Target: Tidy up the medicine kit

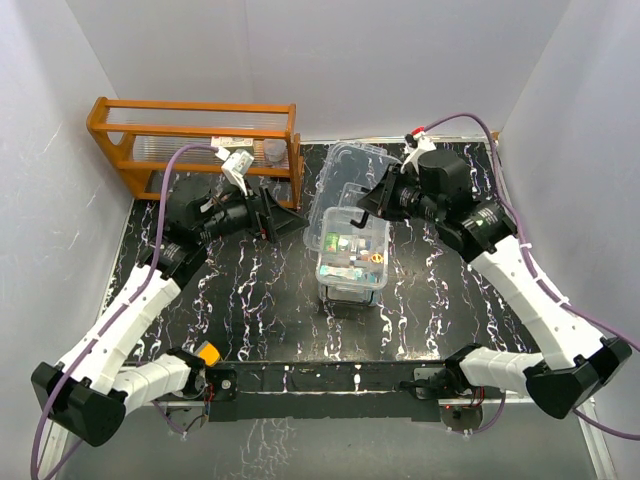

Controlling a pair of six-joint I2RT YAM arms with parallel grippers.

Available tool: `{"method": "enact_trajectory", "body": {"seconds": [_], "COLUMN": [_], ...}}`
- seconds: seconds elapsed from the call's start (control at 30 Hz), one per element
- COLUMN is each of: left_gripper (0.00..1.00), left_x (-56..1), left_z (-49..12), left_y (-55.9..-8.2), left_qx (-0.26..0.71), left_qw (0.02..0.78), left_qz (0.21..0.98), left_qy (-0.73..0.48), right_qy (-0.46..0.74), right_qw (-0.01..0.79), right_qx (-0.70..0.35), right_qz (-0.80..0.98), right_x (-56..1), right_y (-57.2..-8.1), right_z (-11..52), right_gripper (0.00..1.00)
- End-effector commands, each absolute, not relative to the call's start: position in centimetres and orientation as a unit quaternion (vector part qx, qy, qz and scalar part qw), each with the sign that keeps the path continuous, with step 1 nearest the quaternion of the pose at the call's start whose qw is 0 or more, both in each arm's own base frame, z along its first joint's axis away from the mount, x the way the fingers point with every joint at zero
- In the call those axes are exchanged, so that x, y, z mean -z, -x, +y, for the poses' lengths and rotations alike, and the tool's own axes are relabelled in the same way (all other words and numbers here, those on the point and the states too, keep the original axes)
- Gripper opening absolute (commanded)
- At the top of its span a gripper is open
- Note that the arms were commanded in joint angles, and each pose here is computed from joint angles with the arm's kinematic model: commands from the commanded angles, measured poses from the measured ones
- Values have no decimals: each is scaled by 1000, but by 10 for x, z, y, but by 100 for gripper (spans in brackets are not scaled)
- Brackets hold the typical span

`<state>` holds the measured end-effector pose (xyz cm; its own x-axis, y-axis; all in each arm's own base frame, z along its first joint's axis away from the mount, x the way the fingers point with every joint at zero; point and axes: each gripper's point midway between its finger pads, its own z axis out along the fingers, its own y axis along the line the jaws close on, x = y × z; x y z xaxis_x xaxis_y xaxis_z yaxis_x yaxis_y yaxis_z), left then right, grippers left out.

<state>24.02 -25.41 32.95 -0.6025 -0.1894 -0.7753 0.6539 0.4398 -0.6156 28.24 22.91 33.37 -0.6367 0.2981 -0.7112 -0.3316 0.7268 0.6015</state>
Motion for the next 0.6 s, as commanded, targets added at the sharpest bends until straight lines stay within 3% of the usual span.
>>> {"method": "enact_trajectory", "body": {"seconds": [0.0,0.57], "left_gripper": [85,86], "left_x": [-346,-251], "left_z": [-236,-197], "left_y": [-252,-270], "left_qx": [445,319], "left_qw": [492,470], "left_qz": [731,818], "left_qy": [-159,-92], "right_qy": [0,-17], "right_qw": [407,280], "right_qx": [-259,-165], "right_qz": [876,945], "right_x": [-320,-274], "right_y": [-274,-283], "right_z": [192,190], "right_gripper": [0,0]}}
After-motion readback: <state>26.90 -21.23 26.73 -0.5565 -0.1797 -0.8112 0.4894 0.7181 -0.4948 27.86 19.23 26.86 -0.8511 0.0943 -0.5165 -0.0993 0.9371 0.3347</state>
